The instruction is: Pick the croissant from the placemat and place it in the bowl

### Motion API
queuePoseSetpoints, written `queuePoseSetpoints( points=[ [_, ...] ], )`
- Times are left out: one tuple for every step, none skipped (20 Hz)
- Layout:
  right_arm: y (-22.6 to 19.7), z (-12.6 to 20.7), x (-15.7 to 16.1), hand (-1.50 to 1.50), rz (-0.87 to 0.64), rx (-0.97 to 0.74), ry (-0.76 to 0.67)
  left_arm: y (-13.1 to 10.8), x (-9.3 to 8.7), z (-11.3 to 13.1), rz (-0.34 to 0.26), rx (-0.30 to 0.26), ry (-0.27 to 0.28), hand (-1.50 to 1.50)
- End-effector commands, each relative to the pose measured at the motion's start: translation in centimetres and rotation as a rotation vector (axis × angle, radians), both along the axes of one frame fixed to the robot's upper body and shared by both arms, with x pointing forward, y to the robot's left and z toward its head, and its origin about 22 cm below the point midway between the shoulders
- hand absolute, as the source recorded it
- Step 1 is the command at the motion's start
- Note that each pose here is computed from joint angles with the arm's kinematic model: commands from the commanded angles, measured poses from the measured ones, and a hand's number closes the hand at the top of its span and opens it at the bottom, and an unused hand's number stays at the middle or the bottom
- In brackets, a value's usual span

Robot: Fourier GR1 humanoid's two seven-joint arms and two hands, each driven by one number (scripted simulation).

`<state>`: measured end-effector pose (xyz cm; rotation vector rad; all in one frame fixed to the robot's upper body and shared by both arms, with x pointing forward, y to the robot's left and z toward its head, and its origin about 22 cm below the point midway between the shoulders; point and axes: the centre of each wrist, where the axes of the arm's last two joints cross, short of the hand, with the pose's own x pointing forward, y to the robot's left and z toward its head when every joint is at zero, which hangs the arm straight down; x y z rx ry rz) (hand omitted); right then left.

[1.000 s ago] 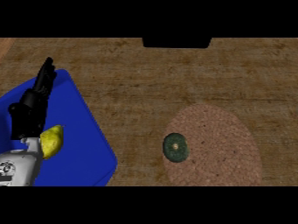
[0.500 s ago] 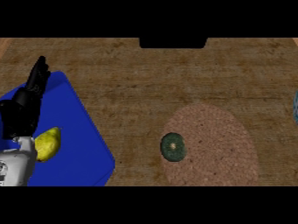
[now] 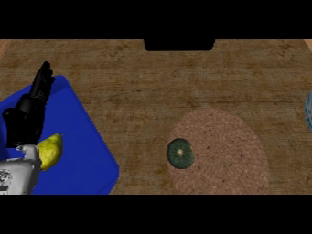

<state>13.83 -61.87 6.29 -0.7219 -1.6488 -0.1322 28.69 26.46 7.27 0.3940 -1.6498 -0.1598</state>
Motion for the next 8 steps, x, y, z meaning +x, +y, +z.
queuePoseSetpoints(
  points=[
    [-0.6,-0.4,-2.8,-1.50,0.106,0.027,-0.057,0.5,0.2,0.0,0.005,-0.003,0.010,0.00],
    [-1.0,0.0,-3.6,-1.50,0.106,0.017,-0.057,-0.1,-1.0,-0.4,0.005,-0.007,0.015,0.00],
    [-0.8,-0.4,-3.9,-1.50,0.114,0.020,-0.056,1.4,-1.3,-1.2,0.011,0.001,0.014,0.00],
    [-0.6,-0.8,-3.9,-1.50,0.107,0.020,-0.073,1.5,-0.6,0.8,0.005,0.007,-0.002,0.00],
    [-0.5,-1.2,-4.3,-1.50,0.122,0.017,-0.081,-0.8,0.4,-0.5,0.009,0.006,0.015,0.00],
    [-0.1,-2.4,-4.8,-1.50,0.107,0.025,-0.061,1.8,-0.4,-0.3,0.009,0.013,0.009,0.00],
    [-0.1,-1.8,-4.3,-1.50,0.121,0.007,-0.060,1.1,-0.5,0.4,0.003,0.012,0.009,0.00],
    [0.0,-1.8,-4.3,-1.50,0.125,0.025,-0.068,-0.1,-0.1,-0.7,0.015,0.012,0.003,0.00]
  ],
)
